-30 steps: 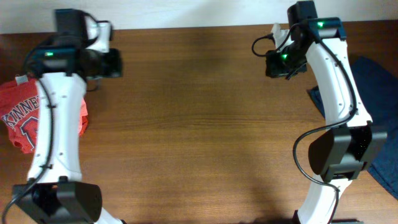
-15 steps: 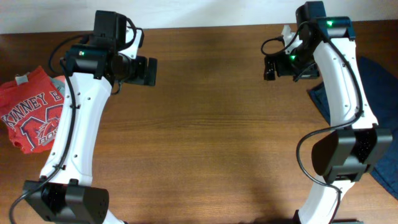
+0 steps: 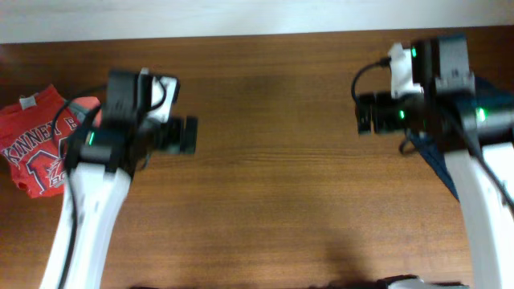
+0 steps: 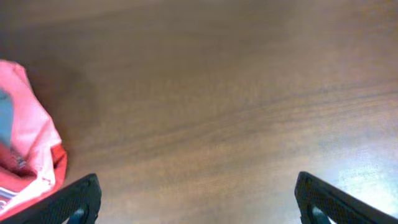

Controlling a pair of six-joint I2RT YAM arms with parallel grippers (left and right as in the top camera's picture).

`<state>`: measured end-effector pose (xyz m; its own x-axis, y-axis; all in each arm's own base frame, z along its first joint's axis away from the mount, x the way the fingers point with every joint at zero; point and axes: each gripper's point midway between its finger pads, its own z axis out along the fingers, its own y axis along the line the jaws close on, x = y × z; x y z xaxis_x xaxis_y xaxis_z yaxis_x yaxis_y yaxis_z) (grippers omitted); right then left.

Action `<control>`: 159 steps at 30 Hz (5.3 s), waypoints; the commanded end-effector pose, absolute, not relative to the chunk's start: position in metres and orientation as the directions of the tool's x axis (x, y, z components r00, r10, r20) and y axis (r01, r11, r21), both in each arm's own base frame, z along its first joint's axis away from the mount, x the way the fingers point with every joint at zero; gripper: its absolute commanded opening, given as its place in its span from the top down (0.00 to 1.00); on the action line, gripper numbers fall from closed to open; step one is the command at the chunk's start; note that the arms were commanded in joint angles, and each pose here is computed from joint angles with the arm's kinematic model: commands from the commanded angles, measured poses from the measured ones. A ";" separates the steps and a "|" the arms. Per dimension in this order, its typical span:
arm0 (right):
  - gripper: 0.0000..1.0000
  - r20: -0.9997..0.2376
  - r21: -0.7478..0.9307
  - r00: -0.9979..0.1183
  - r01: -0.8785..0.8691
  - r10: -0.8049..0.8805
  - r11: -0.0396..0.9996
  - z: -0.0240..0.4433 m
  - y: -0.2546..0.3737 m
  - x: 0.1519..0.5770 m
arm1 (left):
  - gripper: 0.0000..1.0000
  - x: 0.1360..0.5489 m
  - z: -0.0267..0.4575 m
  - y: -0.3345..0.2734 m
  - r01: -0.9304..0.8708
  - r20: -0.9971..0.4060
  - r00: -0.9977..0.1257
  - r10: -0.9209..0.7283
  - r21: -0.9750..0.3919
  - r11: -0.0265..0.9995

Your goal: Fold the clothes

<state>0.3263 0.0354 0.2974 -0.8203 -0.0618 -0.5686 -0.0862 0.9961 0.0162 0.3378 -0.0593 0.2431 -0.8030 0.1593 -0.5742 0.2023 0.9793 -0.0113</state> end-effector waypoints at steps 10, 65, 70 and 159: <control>0.01 -0.663 0.020 -0.748 -0.037 -0.015 0.999 0.244 0.018 0.216 | 0.01 0.238 0.235 -0.044 0.202 -0.755 -0.644 0.126 -0.009 0.979; 0.01 -0.999 0.025 0.030 0.032 0.024 0.999 0.209 0.002 0.238 | 0.01 0.238 0.234 -0.044 0.202 -0.751 -0.649 0.126 -0.010 0.979; 0.01 -0.999 0.012 -0.032 0.006 0.012 1.000 0.167 0.007 0.246 | 0.01 0.238 0.234 -0.044 0.202 -0.751 -0.649 0.126 -0.010 0.979; 0.01 -0.997 -0.005 -0.073 -0.031 -0.007 0.999 0.157 0.014 0.246 | 0.01 0.246 0.156 -0.003 0.011 -0.996 -0.078 0.037 0.036 0.999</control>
